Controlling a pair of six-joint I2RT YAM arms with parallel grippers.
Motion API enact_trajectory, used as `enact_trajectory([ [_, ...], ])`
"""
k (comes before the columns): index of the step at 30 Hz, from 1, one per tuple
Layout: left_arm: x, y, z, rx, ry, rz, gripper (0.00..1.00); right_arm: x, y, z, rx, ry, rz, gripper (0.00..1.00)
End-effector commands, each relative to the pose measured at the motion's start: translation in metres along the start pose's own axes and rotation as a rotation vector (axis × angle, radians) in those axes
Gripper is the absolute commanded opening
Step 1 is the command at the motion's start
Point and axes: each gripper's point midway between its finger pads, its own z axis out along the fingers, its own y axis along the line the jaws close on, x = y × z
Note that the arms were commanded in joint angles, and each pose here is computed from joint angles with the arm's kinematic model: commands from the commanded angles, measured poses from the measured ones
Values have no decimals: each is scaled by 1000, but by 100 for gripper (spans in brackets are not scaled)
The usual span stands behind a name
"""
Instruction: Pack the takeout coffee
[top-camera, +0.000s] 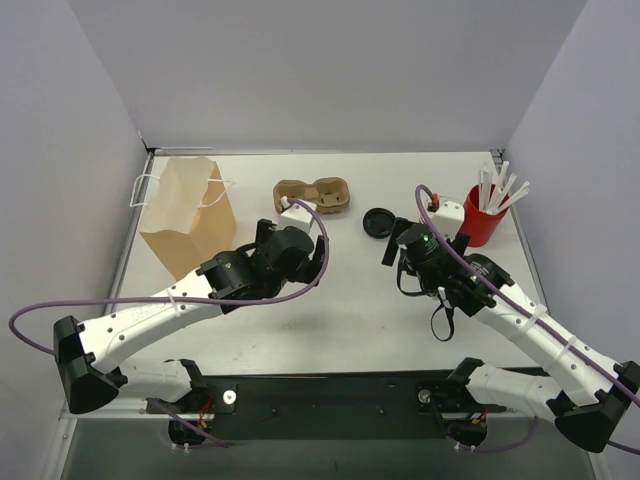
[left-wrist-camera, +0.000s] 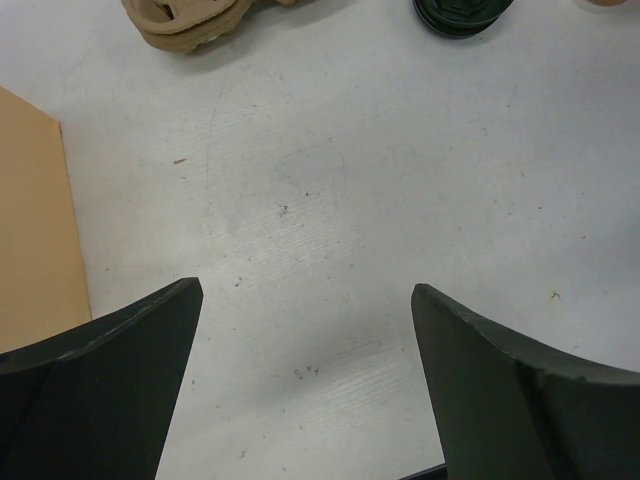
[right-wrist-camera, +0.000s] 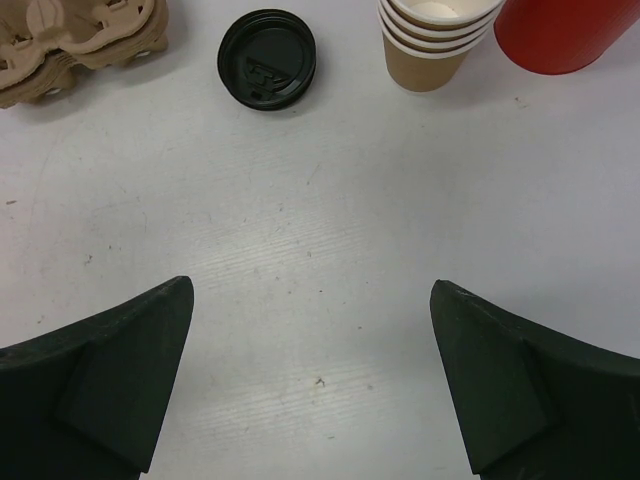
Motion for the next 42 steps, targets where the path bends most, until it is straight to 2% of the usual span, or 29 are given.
enact_trajectory([
  [1, -29, 2, -22, 47, -72, -52, 97, -8, -1, 4, 16, 6, -1, 99],
  [6, -33, 5, -24, 67, -76, -71, 97, -23, -8, 24, 55, 58, -9, 93],
  [9, -30, 8, -22, 62, -58, -98, 97, -24, -2, 46, 26, 148, -24, 85],
  [10, -30, 9, -22, 60, -54, -105, 96, -33, -4, 60, 48, 164, -13, 78],
  [13, -29, 12, -24, 58, -45, -120, 95, -47, -10, 85, 90, 183, -11, 67],
  [22, -29, 23, -37, 72, -50, -139, 95, -63, -21, 154, 154, 213, 7, 45],
  [28, -30, 30, -43, 66, -52, -141, 95, -61, -35, 177, 174, 236, 35, 40],
  [34, -29, 33, -45, 62, -48, -149, 95, -58, -43, 187, 181, 255, 45, 30],
  [42, -27, 33, -46, 63, -43, -157, 95, -59, -45, 199, 172, 274, 36, 29],
])
